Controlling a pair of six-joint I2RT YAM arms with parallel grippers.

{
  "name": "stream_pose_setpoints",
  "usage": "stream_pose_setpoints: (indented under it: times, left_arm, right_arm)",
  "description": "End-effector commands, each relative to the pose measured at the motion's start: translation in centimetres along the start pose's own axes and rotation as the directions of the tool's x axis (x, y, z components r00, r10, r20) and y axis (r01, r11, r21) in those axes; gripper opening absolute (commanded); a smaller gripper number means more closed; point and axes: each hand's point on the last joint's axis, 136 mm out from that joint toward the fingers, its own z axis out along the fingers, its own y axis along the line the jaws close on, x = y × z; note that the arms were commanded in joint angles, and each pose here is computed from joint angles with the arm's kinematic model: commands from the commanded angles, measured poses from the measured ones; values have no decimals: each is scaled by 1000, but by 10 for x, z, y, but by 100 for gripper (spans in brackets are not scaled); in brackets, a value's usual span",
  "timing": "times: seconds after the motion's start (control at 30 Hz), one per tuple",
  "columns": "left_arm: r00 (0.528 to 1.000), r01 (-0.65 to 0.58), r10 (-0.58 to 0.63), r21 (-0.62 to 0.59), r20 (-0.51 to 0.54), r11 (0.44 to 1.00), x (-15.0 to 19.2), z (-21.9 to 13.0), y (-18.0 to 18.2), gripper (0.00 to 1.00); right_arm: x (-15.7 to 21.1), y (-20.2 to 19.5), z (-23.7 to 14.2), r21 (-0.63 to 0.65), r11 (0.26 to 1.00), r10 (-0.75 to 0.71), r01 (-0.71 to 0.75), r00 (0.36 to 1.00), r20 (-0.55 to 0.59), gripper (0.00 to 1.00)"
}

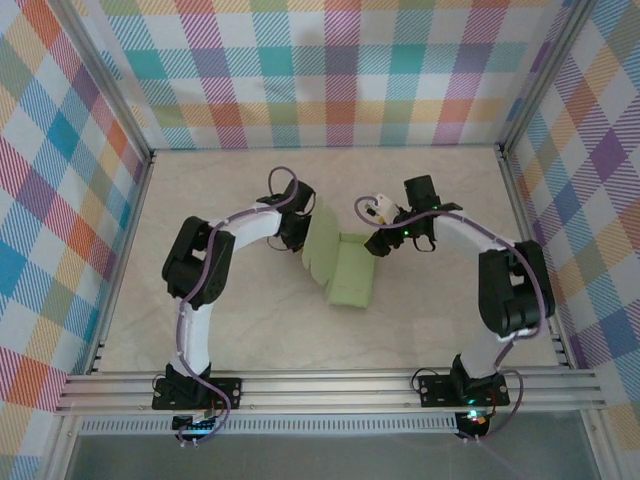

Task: Fold the paper box

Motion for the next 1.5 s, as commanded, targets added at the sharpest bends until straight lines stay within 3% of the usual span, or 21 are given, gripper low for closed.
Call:
stream_pose_setpoints:
  times: [0.0,0.13,0.23,0.33,0.47,0.97,1.1,1.3,1.47]
  left_arm:
    - [998,24,-20,-86,52,996,-5,-28,44,48]
    - [995,7,6,-136,96,991,4,-56,67,50]
    - [994,4,14,-158,110,987,13,-70,81,50]
    - [993,-1,24,-188,118,982,21,-78,94,50]
    - [993,14,10,-201,120,980,27,-80,108,50]
    - [996,33,-17,-183,90,983,28,-69,113,49]
    - [996,33,-17,-182,88,983,29,-68,114,48]
    - [993,35,-13,-188,117,982,27,-74,117,48]
    - [989,51,-21,-198,149,979,27,-78,123,50]
  right_arm:
    - [-8,4,5,-84,994,-69,70,998,8,78]
    - [-3,-1,23,-139,989,-62,56,997,-37,72]
    - [-3,-3,35,-171,984,-71,59,995,-65,55]
    - [-4,-5,50,-176,980,-113,94,988,-103,49]
    - [-5,-5,64,-177,975,-158,134,979,-130,47]
    - [10,-8,87,-96,973,-225,208,950,-219,14]
    - [13,-15,90,-31,974,-225,225,943,-245,0]
    - [7,-56,87,247,947,-133,208,948,-290,0]
    - [-2,-59,72,353,935,109,-28,971,-213,0]
